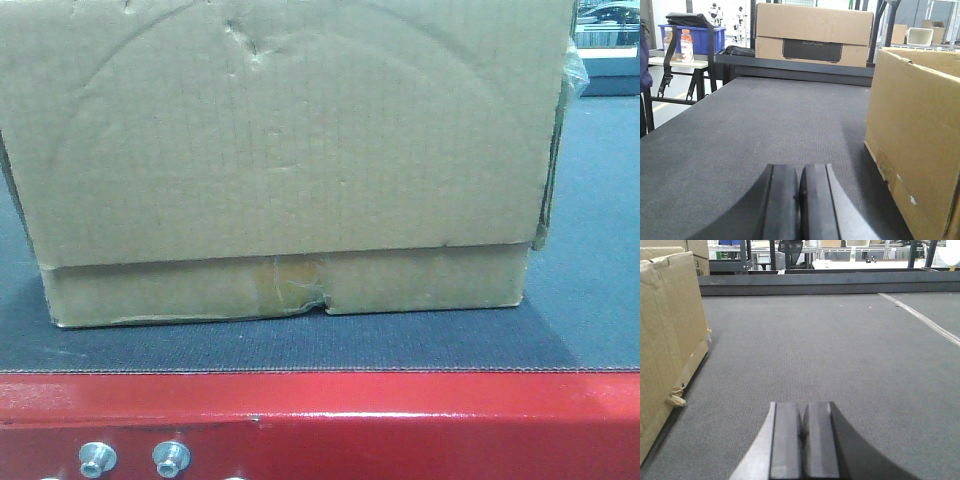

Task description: Grab carton from right shelf to conveyor

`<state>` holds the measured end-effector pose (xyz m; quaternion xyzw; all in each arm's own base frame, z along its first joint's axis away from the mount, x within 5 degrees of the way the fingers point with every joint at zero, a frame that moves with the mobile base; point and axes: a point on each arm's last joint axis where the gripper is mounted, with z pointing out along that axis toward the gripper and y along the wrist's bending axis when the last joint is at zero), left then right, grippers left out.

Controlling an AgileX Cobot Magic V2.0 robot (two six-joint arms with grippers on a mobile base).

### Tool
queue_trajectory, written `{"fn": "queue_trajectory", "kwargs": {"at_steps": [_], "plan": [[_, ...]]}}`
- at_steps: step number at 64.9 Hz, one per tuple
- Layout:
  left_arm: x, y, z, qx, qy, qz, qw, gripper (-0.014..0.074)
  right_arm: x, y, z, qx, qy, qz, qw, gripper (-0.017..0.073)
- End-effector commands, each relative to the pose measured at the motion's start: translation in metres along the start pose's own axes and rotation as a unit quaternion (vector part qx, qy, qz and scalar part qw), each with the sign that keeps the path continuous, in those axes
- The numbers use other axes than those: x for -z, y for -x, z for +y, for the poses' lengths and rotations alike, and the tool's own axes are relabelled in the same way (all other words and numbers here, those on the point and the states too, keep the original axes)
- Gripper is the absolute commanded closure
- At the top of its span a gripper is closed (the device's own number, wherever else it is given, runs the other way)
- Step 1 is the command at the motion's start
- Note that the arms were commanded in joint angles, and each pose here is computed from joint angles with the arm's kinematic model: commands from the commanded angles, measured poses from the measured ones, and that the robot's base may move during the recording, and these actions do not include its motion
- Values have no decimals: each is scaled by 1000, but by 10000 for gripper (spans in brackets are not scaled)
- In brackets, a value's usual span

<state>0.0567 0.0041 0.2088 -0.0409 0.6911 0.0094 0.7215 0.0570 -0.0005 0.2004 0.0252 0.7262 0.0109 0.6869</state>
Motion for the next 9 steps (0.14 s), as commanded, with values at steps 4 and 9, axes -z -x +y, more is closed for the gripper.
{"fn": "queue_trajectory", "kwargs": {"at_steps": [4,9], "plan": [[0,3,0,-2,1,-13,1000,591,1,3,0,2,-3,-19,1000,620],[0,3,0,-2,1,-13,1000,591,1,3,0,2,-3,-19,1000,620]]}}
